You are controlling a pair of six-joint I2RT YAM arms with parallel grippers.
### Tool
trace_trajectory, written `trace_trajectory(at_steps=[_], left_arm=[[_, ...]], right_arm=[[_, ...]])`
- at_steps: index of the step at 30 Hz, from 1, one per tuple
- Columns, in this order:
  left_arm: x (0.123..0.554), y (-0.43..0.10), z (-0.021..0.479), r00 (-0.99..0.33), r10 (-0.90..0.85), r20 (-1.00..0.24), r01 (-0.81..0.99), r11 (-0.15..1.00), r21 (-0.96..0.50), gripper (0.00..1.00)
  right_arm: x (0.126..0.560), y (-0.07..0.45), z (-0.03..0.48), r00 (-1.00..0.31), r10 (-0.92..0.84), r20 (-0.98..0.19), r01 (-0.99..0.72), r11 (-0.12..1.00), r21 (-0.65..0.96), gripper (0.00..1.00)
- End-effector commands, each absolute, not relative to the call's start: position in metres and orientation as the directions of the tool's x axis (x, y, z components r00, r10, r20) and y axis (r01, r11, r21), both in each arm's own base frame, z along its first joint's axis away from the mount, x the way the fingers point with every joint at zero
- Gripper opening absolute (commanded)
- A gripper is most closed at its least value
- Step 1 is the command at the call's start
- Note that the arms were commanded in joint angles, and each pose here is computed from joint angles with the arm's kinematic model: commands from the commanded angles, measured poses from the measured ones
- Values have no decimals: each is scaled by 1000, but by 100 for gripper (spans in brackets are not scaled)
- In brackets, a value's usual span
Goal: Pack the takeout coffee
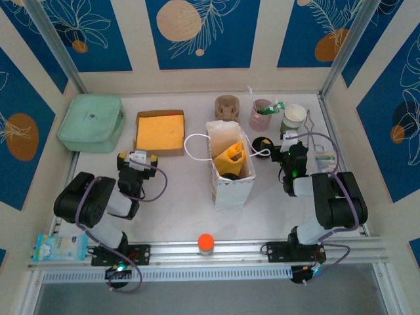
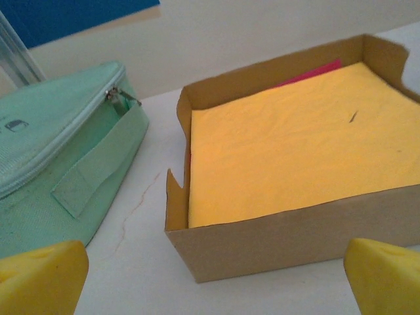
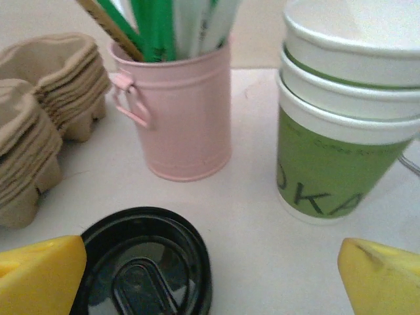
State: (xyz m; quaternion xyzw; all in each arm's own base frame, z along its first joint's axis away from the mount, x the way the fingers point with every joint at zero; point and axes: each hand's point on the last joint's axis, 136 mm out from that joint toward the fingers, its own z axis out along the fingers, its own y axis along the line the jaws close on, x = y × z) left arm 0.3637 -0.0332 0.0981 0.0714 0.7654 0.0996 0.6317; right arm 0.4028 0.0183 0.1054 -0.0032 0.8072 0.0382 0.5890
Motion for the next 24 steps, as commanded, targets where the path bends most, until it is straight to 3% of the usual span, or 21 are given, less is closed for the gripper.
trace_trajectory(at_steps=[1,6,24], left_arm=[[383,-28,100,-239,175,-955,-19,983,185,99],[397,-12,91,-329,75,-941,-6,997,81,99],[396,-14,93,-317,79,-945,-1,996,84,100]], right_arm=[[397,21,93,-372,81,-925,-53,993,108,99],[397,20,93,-369,77,-926,-44,994,100,99],[397,15,94,-364,91,-927,-13,995,103,99]])
